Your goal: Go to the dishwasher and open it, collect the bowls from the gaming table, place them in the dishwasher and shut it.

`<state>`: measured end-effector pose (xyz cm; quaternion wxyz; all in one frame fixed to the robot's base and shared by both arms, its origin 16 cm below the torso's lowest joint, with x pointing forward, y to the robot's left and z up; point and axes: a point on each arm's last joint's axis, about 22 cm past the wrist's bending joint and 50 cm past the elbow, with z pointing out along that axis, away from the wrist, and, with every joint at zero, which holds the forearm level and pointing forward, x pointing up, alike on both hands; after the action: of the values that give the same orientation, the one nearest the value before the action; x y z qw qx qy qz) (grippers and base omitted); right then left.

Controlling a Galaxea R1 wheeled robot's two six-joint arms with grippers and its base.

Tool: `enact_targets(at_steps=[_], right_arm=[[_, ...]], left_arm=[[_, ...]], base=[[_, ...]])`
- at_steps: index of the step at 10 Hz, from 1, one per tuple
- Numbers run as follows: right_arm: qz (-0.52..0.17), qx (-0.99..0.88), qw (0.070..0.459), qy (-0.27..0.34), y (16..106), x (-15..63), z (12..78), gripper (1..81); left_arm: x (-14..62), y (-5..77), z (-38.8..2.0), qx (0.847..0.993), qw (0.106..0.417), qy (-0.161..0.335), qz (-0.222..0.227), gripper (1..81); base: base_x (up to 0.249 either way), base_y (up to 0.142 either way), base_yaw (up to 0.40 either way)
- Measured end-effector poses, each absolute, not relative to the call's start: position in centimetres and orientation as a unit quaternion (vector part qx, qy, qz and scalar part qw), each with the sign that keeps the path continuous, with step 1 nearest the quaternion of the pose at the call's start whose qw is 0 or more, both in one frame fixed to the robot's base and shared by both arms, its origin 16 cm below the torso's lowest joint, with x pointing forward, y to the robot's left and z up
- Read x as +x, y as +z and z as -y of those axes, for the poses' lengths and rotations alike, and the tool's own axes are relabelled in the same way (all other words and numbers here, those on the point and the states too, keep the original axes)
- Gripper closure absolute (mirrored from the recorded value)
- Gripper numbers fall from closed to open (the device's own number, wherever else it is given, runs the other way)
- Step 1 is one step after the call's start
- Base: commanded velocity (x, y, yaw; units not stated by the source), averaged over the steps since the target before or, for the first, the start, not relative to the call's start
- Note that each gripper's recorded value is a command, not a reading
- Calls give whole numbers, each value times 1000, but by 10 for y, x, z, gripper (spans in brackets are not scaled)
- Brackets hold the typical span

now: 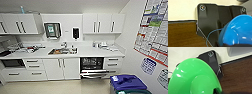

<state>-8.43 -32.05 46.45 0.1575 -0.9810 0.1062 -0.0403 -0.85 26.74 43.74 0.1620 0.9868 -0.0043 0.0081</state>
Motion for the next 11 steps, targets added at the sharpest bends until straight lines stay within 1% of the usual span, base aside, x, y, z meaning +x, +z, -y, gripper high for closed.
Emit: enact_targets(at_steps=[3, 11], right_arm=[[-105, -981, 156, -41, 465, -83, 323, 811], [-106, -981, 157, -42, 465, -82, 322, 811]], left_arm=[[1, 438, -267, 987, 163, 15, 5, 811], [-2, 438, -268, 987, 162, 13, 4, 811]], base=[[128, 0, 0], [128, 0, 0]])
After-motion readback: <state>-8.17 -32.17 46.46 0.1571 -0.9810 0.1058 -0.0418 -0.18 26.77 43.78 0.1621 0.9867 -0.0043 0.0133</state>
